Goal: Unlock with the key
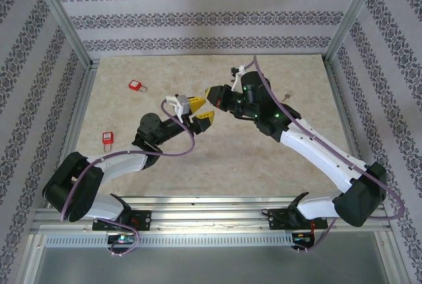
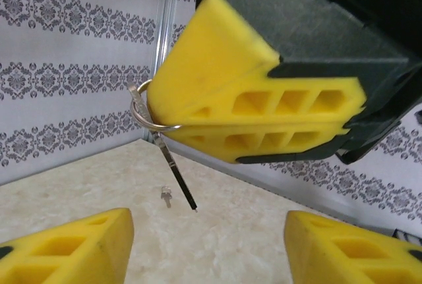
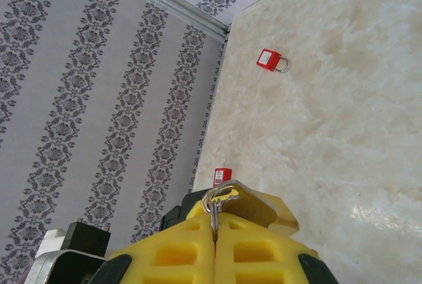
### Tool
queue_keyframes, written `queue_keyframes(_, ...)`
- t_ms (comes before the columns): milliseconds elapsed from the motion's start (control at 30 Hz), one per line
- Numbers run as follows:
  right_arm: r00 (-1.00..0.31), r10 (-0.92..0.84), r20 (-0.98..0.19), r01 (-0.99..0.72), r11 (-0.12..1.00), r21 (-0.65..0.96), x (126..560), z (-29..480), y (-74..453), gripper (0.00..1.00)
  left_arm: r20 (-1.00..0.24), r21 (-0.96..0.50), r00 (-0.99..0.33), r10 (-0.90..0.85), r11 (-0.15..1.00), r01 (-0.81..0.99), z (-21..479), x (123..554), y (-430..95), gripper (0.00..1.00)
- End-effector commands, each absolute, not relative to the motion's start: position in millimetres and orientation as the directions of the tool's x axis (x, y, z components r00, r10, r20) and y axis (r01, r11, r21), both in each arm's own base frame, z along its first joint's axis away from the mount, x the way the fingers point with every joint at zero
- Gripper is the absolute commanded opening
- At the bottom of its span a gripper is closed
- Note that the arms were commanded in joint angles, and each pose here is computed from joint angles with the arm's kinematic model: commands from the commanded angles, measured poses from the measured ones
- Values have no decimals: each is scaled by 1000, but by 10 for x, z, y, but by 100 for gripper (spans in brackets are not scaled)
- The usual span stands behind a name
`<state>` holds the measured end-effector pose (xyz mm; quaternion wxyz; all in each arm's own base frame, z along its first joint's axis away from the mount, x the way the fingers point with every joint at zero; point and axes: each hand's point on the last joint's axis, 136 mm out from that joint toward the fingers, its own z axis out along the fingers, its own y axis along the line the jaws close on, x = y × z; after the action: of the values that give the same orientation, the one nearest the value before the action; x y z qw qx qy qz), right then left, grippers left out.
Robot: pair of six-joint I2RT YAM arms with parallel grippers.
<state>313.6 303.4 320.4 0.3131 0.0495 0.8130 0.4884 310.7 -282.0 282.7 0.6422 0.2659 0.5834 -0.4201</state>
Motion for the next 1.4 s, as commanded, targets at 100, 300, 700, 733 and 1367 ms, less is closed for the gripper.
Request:
queue_keyframes(100,-806,379,-455,-244,487,839,3001,3248,3066,0,-968,-64,66,-244,490,870,3112,3071,-2877,53)
queue_keyframes(300,-808,384,-447,-239,480,844,2972,3209,3056,0,-972,-70,48,-229,482,873,3099,3088,-2904,37)
queue_keyframes(700,-806,391,-444,-247,459,853,2905,3243,3068,0,-978,-99,9,-208,503,859,2943,3132,-2892,26)
queue_keyframes(733,-807,391,-443,-248,456,855,2897,3245,3073,0,-978,-100,7,-208,502,859,2946,3138,-2896,27)
queue_keyframes(1367,-820,388,-421,-242,431,869,2833,3189,3117,0,-978,-67,52,-202,541,838,3037,3152,-2833,0)
